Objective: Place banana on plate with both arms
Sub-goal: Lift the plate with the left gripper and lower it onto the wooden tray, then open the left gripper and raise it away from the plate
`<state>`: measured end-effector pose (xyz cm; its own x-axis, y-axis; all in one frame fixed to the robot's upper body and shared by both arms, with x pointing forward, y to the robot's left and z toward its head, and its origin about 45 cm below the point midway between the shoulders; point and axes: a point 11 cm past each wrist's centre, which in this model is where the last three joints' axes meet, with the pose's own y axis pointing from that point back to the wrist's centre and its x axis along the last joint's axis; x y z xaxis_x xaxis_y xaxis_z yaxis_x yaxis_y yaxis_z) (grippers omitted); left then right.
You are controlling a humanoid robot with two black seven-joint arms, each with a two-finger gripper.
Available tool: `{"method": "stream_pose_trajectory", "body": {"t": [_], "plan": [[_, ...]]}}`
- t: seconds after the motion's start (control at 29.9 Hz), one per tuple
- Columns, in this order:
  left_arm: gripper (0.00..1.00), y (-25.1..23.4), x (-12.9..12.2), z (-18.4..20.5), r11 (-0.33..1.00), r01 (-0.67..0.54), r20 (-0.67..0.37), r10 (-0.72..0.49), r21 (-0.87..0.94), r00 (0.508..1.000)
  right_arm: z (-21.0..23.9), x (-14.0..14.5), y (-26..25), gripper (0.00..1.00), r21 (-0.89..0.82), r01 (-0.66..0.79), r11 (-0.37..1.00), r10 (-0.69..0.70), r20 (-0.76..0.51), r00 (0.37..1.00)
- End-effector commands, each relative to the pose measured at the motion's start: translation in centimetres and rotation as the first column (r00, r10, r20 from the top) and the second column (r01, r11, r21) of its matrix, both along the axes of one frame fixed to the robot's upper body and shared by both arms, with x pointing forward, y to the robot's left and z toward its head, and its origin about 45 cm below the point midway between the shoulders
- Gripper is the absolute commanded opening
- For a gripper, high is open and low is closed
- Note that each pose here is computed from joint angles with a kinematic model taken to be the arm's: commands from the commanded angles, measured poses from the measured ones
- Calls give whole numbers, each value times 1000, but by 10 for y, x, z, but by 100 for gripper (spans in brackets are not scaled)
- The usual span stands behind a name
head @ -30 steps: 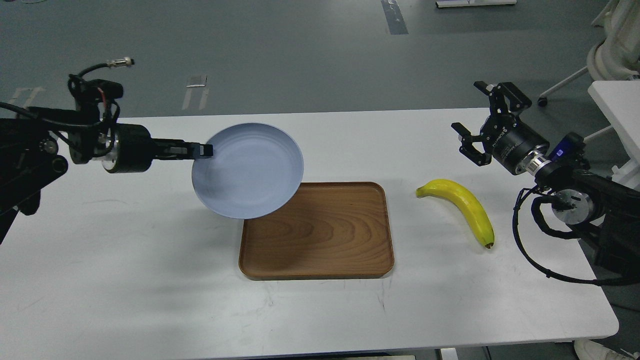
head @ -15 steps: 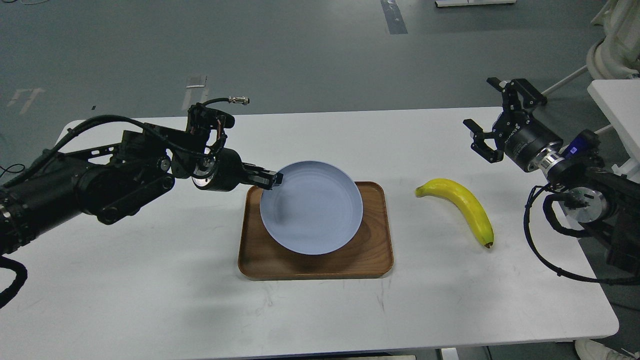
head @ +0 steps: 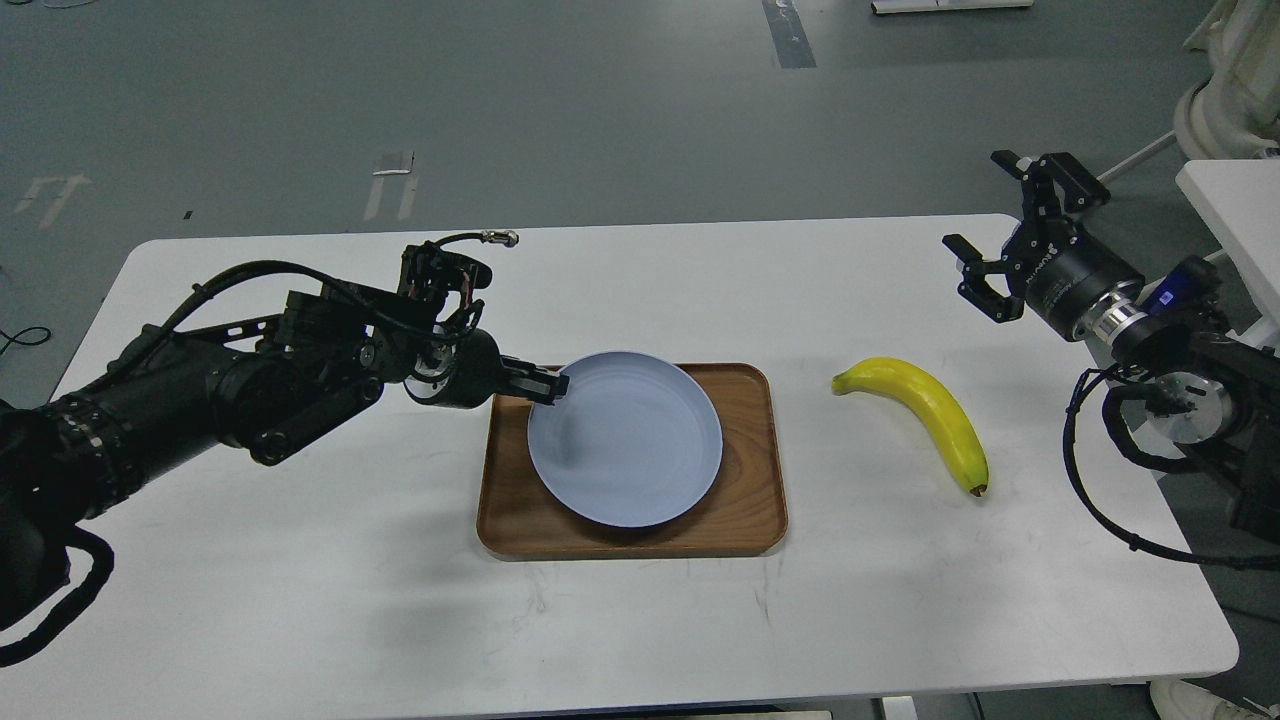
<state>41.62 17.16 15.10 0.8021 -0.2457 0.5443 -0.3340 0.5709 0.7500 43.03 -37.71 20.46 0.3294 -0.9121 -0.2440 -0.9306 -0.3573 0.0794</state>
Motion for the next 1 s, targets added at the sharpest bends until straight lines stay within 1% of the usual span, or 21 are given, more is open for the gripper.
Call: {"method": "stream_pose_trajectory", "body": {"t": [0.0, 0.13, 0.17, 0.2, 0.23, 0.3, 0.37, 0.4, 0.43, 0.47, 0.54, 0.57, 0.64, 0.67, 0.7, 0.77, 0.84, 0.87, 0.9, 0.97], "plan": [[0, -5, -3, -3, 1000, 4, -10, -4, -7, 1000, -1, 0, 0, 100, -1, 0, 1000, 0, -1, 1000], [0, -4, -3, -4, 1000, -1, -15, 1, -10, 1000, -2, -1, 0, 100, -4, 0, 1000, 0, -5, 1000], [2, -3, -4, -5, 1000, -2, -16, 2, -10, 1000, -2, -1, 0, 100, -4, 0, 1000, 0, -5, 1000], [24, -2, -5, -6, 1000, -6, -20, 6, -11, 1000, -2, -1, 0, 100, -2, -1, 1000, 1, -4, 1000], [34, -2, -5, -7, 1000, -7, -20, 6, -9, 1000, -2, -1, 0, 100, -3, -1, 1000, 1, -5, 1000], [64, 0, -3, -6, 1000, -15, -17, 15, -15, 1000, -2, -1, 1, 100, -2, -2, 1000, 2, -5, 1000], [77, 3, -1, -4, 999, -28, -17, 28, -20, 999, -2, 0, 1, 100, -2, -3, 1000, 3, -4, 1000], [87, 5, 1, -2, 998, -46, -15, 45, -35, 999, -2, 0, 1, 100, -2, -3, 1000, 3, -4, 1000], [95, 6, 3, 1, 997, -55, -12, 54, -49, 998, -2, 0, 1, 100, -2, -3, 1000, 3, -4, 1000], [98, 5, 6, 7, 994, -75, -12, 74, -85, 997, -1, 0, 0, 100, -3, -2, 1000, 2, -4, 1000], [98, 7, 12, 18, 976, -135, -25, 132, -172, 991, -1, 0, 0, 100, -4, -1, 1000, 1, -3, 1000], [98, 15, 17, 28, 951, -196, -47, 190, -238, 981, -1, 0, 0, 100, -4, -1, 1000, 1, -3, 1000], [98, 23, 26, 46, 906, -264, -77, 253, -330, 965, -1, -1, -1, 100, -5, 1, 1000, -1, -3, 1000], [98, 28, 35, 68, 831, -326, -124, 303, -450, 945, -1, -1, -1, 100, -5, 1, 1000, -1, -4, 1000], [98, 30, 39, 78, 778, -361, -158, 328, -514, 932, -1, -1, -1, 100, -5, 1, 1000, -1, -4, 1000], [98, 52, 53, 116, 510, -478, -299, 396, -715, 868, -2, -1, 0, 100, -4, 0, 1000, 0, -5, 1000], [98, 69, 57, 129, 387, -518, -360, 412, -763, 837, -2, -1, -1, 100, -5, 1, 1000, -1, -6, 1000], [98, 89, 57, 135, 286, -554, -418, 420, -782, 806, -3, -1, -1, 100, -5, 0, 1000, 0, -7, 1000], [98, 101, 56, 134, 238, -575, -447, 428, -783, 786, -3, -2, -1, 100, -5, 0, 1000, 0, -9, 1000], [98, 148, 46, 120, 42, -636, -548, 465, -771, 695, -3, -2, -1, 100, -7, 0, 1000, 0, -8, 1000]]}}
